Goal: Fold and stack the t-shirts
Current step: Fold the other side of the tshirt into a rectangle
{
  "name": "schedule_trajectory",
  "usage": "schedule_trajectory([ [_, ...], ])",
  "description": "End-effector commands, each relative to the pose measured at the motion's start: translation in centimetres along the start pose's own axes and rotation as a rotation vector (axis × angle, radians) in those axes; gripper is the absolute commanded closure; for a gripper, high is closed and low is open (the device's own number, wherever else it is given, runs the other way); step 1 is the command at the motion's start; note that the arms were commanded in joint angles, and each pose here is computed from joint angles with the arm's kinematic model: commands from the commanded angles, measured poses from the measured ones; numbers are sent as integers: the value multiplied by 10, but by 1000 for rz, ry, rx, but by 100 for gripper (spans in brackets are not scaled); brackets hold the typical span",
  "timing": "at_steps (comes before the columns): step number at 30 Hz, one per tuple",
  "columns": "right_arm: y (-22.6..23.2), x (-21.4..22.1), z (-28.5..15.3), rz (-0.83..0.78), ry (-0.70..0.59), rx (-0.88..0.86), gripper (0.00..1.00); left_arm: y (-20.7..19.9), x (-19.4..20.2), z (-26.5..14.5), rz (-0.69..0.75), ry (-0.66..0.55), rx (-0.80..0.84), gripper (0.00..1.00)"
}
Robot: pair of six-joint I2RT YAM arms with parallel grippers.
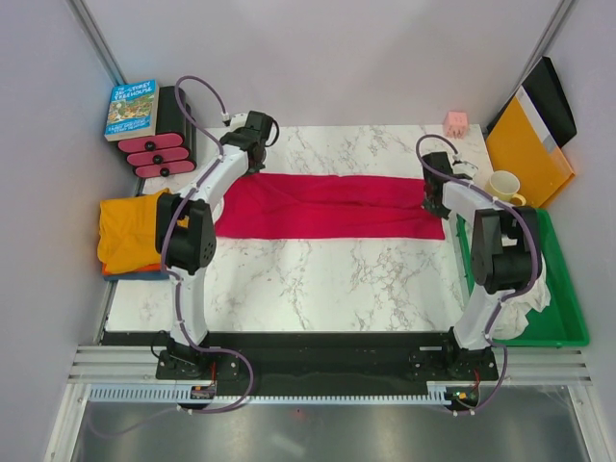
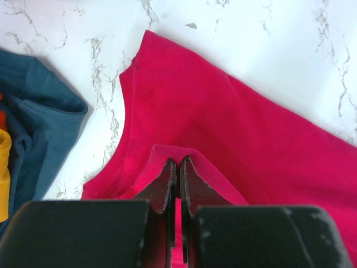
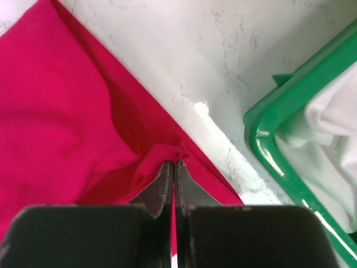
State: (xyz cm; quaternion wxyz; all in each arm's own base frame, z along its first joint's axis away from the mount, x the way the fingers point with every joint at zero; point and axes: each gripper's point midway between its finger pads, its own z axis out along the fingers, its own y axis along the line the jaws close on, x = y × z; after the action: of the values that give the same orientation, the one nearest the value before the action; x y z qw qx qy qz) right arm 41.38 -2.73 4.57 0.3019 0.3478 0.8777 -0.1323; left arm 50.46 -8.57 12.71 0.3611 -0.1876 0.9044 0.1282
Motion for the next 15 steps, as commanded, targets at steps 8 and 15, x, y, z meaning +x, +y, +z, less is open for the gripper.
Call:
schedule_trajectory([
  [8, 10, -44, 9, 79, -57, -28, 100, 1, -21, 15, -9, -19, 10, 98],
  [15, 16, -36, 19, 65, -29, -30, 100, 1, -11, 27, 7, 3, -6, 98],
])
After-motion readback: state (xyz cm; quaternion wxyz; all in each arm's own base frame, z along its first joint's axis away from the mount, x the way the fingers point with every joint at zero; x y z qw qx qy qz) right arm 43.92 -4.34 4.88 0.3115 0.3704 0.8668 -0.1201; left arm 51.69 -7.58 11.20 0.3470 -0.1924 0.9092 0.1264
